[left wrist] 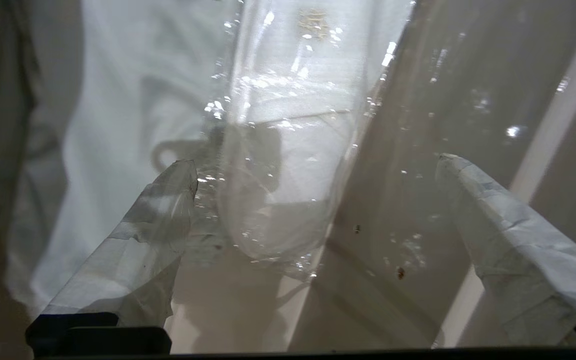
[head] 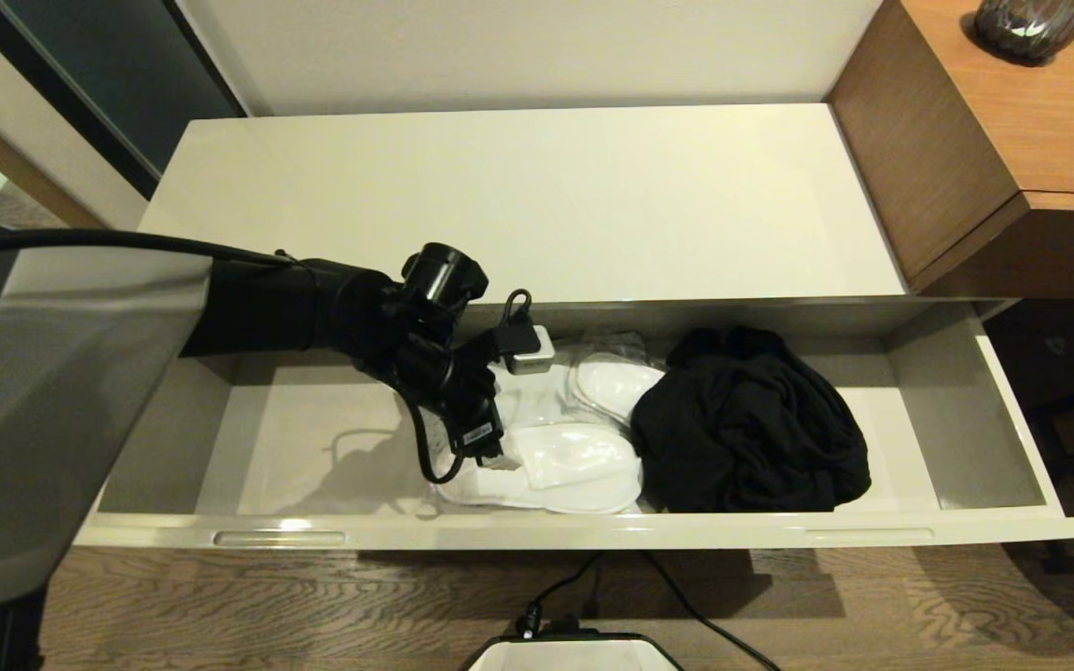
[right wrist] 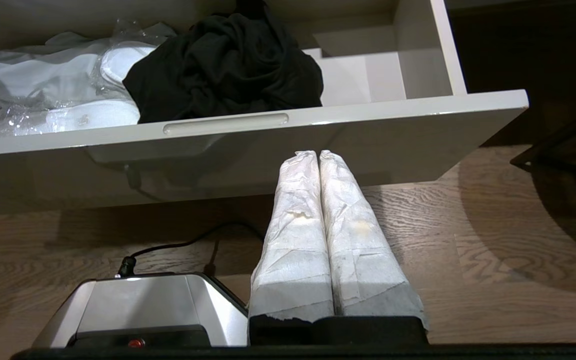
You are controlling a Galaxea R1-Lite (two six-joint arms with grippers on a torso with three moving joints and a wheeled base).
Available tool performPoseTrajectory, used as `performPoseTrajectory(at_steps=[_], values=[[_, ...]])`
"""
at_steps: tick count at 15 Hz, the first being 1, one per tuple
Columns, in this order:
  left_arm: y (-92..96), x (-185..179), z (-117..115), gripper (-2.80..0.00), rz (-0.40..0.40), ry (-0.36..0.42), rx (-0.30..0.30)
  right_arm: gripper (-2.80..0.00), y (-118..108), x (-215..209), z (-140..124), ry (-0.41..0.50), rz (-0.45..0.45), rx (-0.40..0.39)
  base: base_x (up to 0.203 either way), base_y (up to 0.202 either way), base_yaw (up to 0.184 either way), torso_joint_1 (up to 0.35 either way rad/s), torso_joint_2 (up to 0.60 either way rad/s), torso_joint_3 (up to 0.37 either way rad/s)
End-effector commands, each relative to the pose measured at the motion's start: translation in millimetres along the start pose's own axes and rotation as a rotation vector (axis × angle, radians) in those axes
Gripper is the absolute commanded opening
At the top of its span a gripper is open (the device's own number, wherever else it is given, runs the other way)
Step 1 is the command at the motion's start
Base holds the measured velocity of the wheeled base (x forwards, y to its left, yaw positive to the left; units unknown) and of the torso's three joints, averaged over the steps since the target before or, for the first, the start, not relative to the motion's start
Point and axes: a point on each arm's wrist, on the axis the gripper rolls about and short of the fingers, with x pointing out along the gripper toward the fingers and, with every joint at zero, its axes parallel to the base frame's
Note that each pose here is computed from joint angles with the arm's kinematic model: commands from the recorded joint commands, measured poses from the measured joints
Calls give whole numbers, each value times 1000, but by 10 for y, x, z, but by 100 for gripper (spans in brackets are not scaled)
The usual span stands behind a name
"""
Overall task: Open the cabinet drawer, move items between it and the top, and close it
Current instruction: Take out the disposable slippers from the drawer
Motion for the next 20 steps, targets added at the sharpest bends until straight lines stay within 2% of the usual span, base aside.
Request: performPoseTrajectory(at_steps=[1, 8, 11, 15, 19, 20], values=[[-23, 75, -66, 0, -32, 11, -6, -280, 0, 1, 1, 1, 0, 0, 0, 0, 0, 0, 0, 0], [-132, 216, -176, 0, -83, 56, -16, -280, 0, 1, 1, 1, 0, 0, 0, 0, 0, 0, 0, 0], [-123, 282, -185, 0, -80, 55, -14, -280, 0, 1, 1, 1, 0, 1, 0, 0, 0, 0, 0, 0], [-103, 605, -244, 0, -22, 2, 11, -280, 0, 1, 1, 1, 0, 0, 0, 0, 0, 0, 0, 0], [-208, 881, -403, 0, -27, 16, 16, -280, 0, 1, 1, 1, 0, 0, 0, 0, 0, 0, 0, 0], [-216, 995, -419, 0, 3, 0, 26, -280, 0, 1, 1, 1, 0, 1, 0, 0, 0, 0, 0, 0]])
